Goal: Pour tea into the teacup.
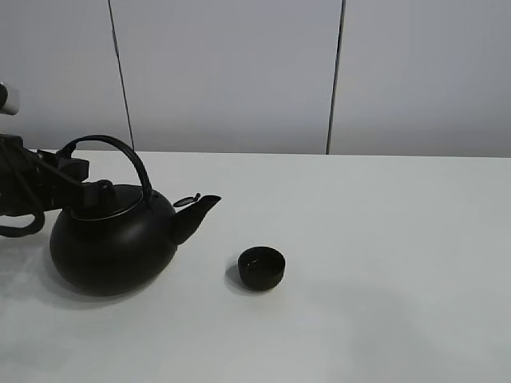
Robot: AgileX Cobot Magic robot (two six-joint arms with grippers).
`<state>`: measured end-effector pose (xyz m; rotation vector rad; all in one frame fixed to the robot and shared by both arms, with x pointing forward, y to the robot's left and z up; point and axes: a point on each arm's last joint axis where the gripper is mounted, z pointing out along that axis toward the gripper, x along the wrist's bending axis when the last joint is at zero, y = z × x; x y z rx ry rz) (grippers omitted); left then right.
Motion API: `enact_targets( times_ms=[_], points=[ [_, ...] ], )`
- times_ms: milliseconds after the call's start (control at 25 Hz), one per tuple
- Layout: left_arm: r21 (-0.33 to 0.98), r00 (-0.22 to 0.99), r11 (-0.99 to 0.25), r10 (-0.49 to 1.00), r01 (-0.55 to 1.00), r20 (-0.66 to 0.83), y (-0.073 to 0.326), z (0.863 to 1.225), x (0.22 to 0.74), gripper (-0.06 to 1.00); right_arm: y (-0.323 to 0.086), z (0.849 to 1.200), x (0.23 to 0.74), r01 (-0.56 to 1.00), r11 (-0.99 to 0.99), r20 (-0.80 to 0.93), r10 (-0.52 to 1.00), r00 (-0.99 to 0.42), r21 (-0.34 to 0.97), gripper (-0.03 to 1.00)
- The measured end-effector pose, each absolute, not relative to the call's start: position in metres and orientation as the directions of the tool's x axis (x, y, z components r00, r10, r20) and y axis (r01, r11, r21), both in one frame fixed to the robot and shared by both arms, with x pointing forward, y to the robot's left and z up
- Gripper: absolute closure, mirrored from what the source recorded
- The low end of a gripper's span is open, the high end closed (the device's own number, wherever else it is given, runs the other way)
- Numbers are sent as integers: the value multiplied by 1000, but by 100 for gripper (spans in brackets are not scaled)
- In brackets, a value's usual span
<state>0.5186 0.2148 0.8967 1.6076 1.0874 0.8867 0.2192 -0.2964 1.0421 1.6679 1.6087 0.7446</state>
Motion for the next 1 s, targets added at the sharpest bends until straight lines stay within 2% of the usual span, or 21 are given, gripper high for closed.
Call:
enact_targets(
  times_ms=[720,880,1000],
  points=[
    [961,392,-172,917,214,77,211,897,517,83,-296,1042,219,598,9,-61,996,67,801,39],
    [965,414,-164,908,206,67,208,897,517,78,-296,1042,219,598,9,-61,996,67,801,39],
    [972,413,-143,909,188,54,207,900,518,71,-296,1042,219,598,9,-61,996,67,801,39]
  ],
)
